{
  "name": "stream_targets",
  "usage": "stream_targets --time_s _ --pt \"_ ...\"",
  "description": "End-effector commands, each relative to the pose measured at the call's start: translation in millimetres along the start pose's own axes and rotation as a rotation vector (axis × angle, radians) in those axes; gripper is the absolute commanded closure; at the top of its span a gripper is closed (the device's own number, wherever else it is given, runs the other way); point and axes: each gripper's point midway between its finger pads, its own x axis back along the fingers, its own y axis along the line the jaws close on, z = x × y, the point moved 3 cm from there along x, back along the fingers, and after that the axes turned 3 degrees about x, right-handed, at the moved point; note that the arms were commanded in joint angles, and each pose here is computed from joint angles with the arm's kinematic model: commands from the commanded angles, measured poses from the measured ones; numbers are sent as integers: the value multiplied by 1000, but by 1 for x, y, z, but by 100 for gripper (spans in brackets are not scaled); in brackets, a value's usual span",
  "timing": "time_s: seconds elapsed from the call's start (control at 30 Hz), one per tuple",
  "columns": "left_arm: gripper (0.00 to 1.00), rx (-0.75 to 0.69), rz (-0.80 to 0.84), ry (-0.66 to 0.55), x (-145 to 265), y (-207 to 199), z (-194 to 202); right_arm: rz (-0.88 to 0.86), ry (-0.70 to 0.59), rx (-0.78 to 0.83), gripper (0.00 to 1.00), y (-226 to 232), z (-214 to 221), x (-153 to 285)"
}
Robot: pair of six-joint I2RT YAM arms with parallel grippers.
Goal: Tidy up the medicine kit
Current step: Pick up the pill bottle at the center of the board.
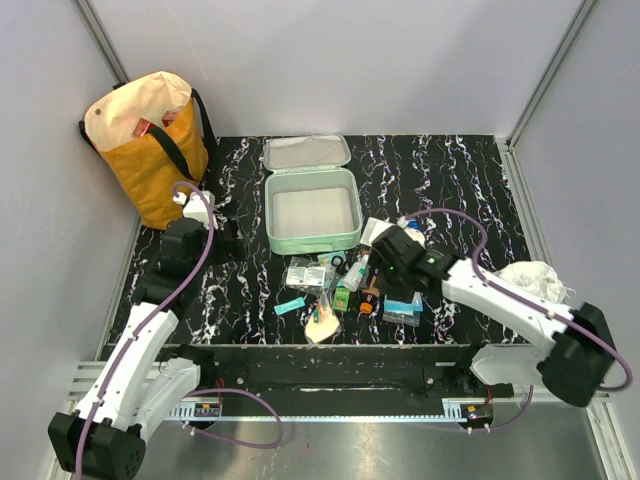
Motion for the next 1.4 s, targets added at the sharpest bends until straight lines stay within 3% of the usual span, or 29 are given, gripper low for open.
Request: stream_targets --time_s 0.0,0.07,0.37,0.63,0.87,1.37 --pt "1 5 10 -32 3 -4 -11 117 25 32 25 11 6 -11" --pt "1 5 15 -28 2 -5 -11 167 24 75 31 11 12 -16" --pt "1 5 25 -15 0 -7 -10 200 58 -14 31 10 26 -46" --pt "1 5 21 -11 0 -6 -9 211 89 -13 38 7 35 -61" --pt "1 3 19 -7 -1 -6 -9 306 53 79 41 -2 25 -67" --pt "1 1 11 -1 -2 -5 -8 261 50 197 46 -9 29 -85"
